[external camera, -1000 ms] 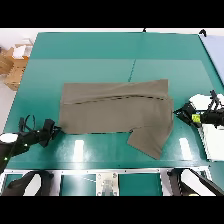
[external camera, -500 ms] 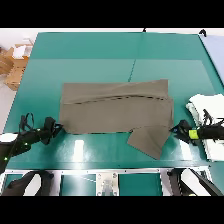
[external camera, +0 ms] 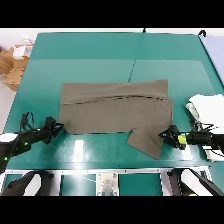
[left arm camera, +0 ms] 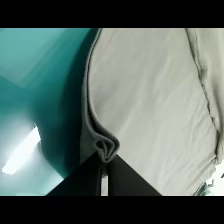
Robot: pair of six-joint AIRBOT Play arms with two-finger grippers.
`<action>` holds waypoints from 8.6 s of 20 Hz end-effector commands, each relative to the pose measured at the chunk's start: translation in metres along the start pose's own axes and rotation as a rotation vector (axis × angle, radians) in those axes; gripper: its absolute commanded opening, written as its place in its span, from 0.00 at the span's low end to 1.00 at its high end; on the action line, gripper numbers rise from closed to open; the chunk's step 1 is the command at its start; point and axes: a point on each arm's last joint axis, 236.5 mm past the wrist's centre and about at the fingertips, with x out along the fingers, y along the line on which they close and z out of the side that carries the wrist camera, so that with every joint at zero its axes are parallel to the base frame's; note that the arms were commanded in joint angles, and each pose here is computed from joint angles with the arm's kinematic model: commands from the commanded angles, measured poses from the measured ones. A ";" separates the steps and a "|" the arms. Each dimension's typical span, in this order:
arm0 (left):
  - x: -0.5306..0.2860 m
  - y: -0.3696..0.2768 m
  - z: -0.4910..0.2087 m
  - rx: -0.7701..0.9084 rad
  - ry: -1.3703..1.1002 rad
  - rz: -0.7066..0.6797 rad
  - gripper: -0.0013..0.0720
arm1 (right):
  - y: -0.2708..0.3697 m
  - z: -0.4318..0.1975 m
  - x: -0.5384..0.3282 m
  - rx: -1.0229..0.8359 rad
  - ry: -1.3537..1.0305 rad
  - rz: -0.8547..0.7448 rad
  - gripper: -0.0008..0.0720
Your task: Fold the shirts.
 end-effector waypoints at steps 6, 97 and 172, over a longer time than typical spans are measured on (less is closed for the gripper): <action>-0.015 -0.038 -0.004 0.138 0.071 -0.059 0.05 | 0.053 0.014 -0.027 -0.119 -0.051 0.152 0.04; 0.150 -0.259 -0.079 1.021 0.713 0.047 0.05 | 0.361 0.037 -0.111 -0.974 0.016 0.091 0.04; -0.131 -0.301 0.163 0.800 0.031 -0.026 0.05 | -0.058 0.139 -0.380 0.441 -0.472 -0.385 0.03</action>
